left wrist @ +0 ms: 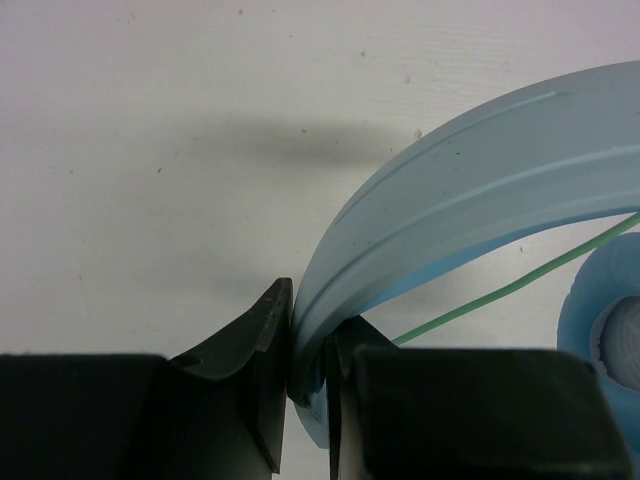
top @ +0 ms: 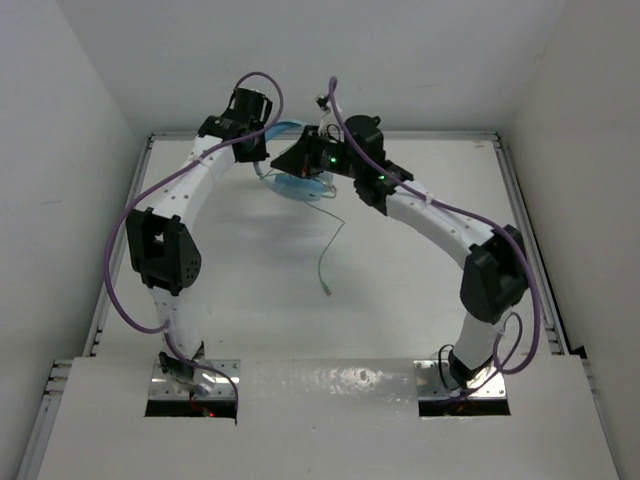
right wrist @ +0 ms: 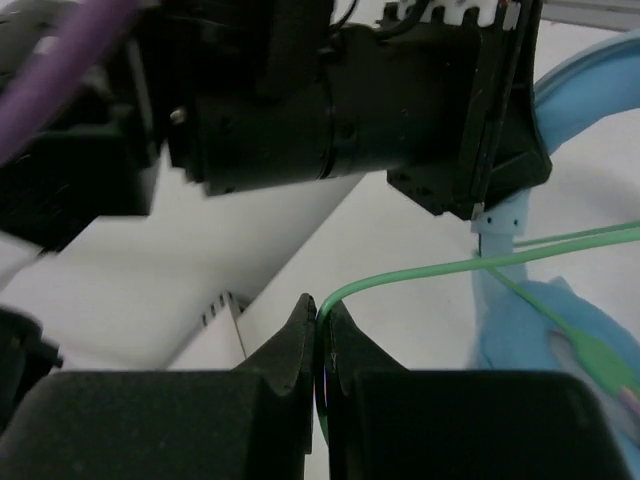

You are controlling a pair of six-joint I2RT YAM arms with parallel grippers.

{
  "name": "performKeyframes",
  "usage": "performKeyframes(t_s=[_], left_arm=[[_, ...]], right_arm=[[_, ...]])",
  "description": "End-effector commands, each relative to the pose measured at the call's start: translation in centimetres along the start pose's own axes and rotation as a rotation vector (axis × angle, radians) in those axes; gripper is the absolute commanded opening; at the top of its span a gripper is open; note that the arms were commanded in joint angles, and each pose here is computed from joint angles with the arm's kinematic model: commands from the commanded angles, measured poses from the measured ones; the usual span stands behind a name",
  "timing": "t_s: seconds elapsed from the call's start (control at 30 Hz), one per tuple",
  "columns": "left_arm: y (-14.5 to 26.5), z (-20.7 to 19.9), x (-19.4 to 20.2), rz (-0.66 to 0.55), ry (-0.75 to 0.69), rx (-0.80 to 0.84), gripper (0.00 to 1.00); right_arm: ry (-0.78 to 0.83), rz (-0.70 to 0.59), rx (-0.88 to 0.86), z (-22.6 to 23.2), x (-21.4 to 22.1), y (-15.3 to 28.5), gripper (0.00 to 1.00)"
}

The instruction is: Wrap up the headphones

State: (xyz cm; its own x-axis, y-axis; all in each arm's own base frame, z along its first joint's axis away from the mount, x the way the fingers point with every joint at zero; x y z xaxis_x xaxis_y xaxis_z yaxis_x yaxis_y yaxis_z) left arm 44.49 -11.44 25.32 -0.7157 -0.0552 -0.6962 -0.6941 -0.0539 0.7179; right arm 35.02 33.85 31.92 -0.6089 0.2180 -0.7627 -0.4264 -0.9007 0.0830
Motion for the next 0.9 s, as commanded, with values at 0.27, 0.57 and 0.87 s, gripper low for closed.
performKeyframes(t_s=[0.27, 0.57, 0.87], left_arm=[[2.4, -0.3, -5.2, -0.155, 0.295, 0.078, 0.0], [4.7, 0.5, -8.7, -0.192, 0.376, 0.24, 0.0], [7.3, 2.4, -11.4, -0.282, 0.35, 0.304, 0.0]], right_arm=[[-0.17, -0.217, -0.006, 4.0, 0.5, -6.7, 0.0], [0.075, 0.031, 0.16, -0.2, 6.1, -8.4, 0.4], [0.298, 0.173, 0.092, -2.2, 9.6, -4.3, 0.91]])
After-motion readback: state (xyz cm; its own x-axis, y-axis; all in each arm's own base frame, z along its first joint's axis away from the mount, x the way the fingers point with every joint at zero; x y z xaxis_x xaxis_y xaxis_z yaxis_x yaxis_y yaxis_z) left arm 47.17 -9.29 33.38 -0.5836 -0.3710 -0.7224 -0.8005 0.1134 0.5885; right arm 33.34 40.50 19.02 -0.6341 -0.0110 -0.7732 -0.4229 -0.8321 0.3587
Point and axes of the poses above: each gripper's point midway between its finger pads, its own y axis back along the fingers, its own z axis along the line the jaws close on, x = y × z, the point moved 6 cm from there along y, back along the fingers, and after that the axes turned 2 degrees about -y, right-handed, at the moved point
